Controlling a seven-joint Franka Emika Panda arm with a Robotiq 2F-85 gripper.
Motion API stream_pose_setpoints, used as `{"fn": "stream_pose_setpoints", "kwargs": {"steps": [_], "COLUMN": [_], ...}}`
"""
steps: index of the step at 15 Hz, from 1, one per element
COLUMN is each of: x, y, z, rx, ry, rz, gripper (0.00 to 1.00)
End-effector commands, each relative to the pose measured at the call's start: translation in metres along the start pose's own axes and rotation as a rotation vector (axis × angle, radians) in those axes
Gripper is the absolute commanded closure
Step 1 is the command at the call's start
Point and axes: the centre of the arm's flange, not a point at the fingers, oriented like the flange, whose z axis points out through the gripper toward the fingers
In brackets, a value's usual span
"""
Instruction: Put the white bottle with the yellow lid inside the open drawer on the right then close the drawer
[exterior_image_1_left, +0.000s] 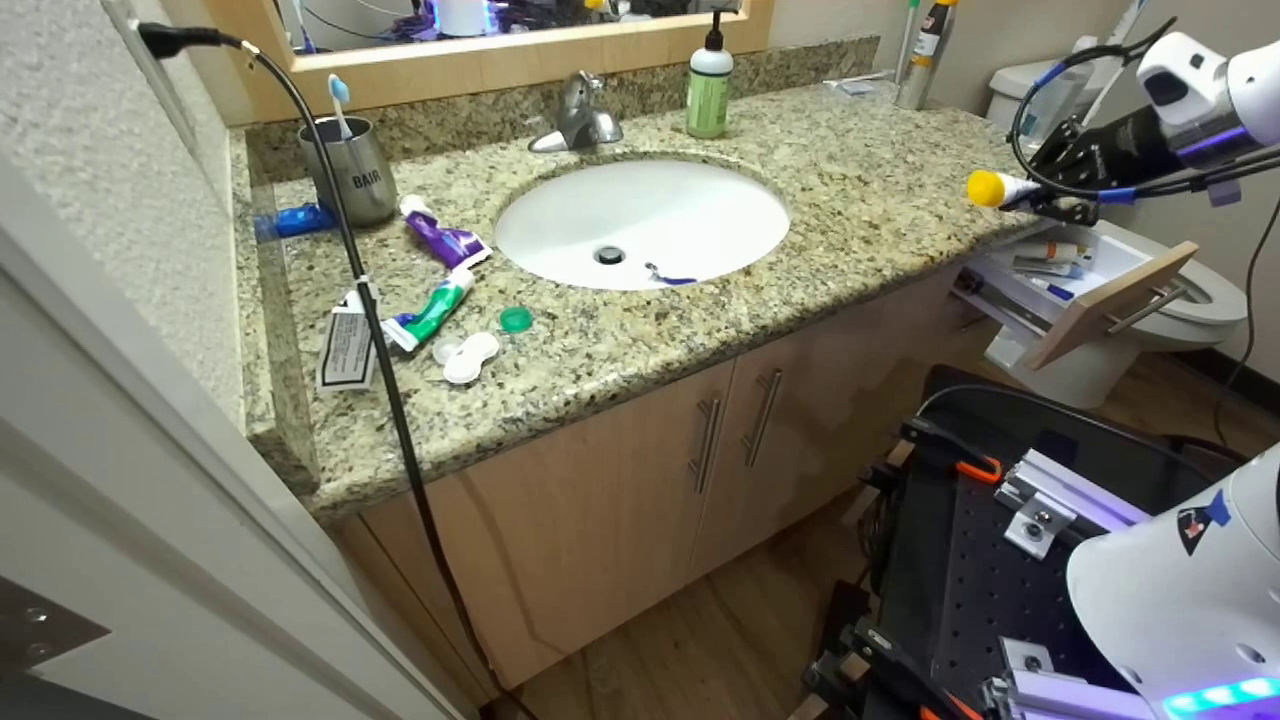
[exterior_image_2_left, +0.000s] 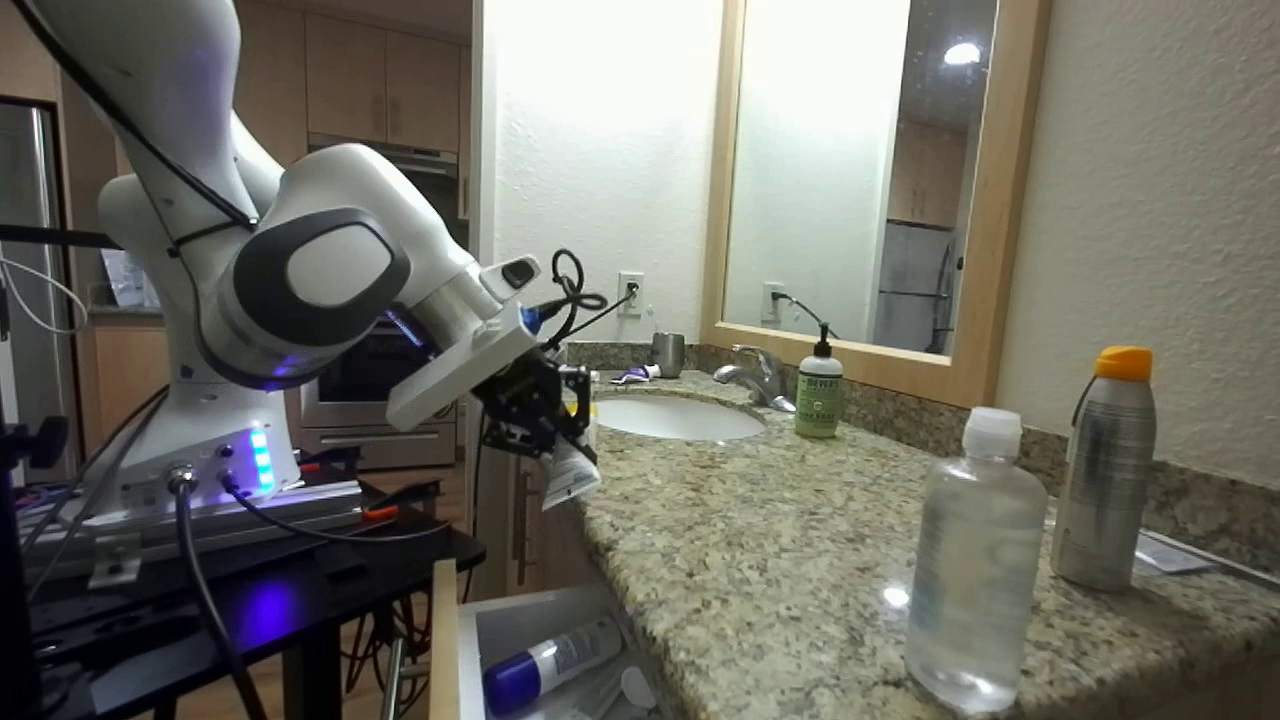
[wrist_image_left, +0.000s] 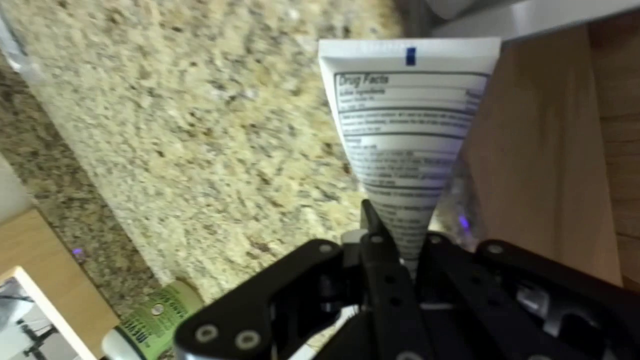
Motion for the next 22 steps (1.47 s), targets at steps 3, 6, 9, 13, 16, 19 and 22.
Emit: {"fn": "stream_pose_setpoints", "kwargs": {"steps": [3,6,9,13,16,19,22], "x": [-0.044,-0.076,-0.096,-0.097,-0.080,-0.071,-0.062], "y": [0.038,0.053,0.029,-0.017,-0.039,-0.049,-0.047], "z": [-0.088,-0.110,-0.118,-0.102,-0.075,-0.051,-0.017], "rx": [-0.193,-0.150,-0.045,0.136,0.258,0.379,0.410], "ry": [-0.191,-0.346,-0.450,-0.417,-0.397,-0.449,-0.516], "rz": [0.034,-0.016,-0.078,-0.184,-0.270,-0.313,-0.254], "gripper": [0.98,0.98,0.98,0.98,0.98,0.98,0.98]}}
